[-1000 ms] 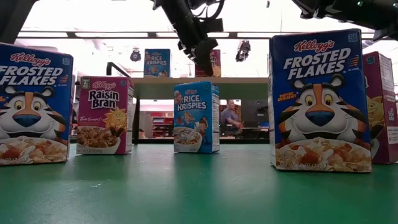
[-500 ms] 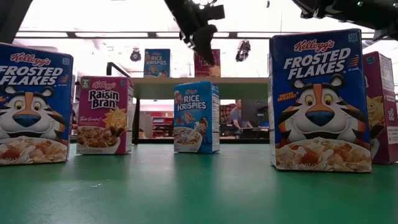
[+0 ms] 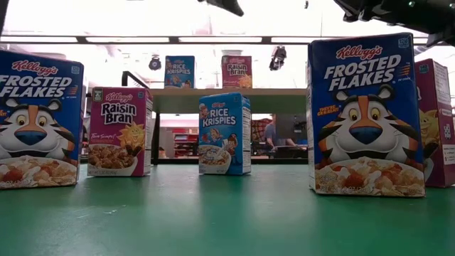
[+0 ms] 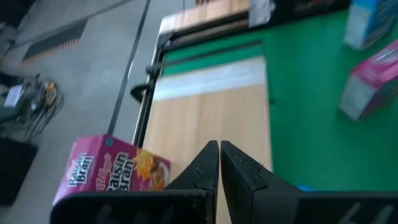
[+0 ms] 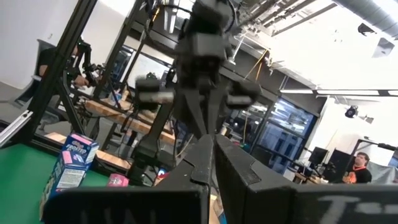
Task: Stack cereal on shelf
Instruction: Put the right dark blue cereal box on the shelf
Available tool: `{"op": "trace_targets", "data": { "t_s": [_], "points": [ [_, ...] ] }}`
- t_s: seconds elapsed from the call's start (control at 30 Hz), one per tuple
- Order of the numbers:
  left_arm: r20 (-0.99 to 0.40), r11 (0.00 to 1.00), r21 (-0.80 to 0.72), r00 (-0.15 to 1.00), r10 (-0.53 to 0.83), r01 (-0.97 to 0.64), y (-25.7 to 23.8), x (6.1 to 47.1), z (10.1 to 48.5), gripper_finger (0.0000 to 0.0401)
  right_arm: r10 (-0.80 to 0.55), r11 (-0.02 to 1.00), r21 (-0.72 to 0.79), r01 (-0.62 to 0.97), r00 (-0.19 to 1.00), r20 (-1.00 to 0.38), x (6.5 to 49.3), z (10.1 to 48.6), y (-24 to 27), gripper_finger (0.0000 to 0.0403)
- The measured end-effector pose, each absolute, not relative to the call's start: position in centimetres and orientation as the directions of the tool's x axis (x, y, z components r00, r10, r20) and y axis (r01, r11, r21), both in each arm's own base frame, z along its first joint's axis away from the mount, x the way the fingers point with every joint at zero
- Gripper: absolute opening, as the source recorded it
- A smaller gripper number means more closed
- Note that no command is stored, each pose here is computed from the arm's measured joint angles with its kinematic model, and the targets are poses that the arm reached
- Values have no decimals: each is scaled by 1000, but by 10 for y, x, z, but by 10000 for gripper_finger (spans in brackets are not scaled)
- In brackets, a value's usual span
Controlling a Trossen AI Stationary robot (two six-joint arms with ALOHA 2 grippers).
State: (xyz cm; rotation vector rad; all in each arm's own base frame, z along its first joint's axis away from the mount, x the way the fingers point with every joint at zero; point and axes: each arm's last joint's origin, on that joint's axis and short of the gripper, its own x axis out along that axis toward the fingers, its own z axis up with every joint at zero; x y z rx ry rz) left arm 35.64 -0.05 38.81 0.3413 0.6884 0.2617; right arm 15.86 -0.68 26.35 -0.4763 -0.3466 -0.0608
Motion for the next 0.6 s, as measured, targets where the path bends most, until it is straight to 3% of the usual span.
{"op": "trace_targets", "data": {
  "t_s": [0.2, 0.6],
  "points": [
    [-531, 919, 382, 790, 307, -100, -16, 340, 391, 0, 23, 897, -422, 131, 940, 340, 159, 263, -7, 9],
    [-353, 931, 334, 897, 267, -146, -22, 285, 351, 0, 23, 918, -380, 115, 941, 339, 159, 263, -7, 9]
  ]
}}
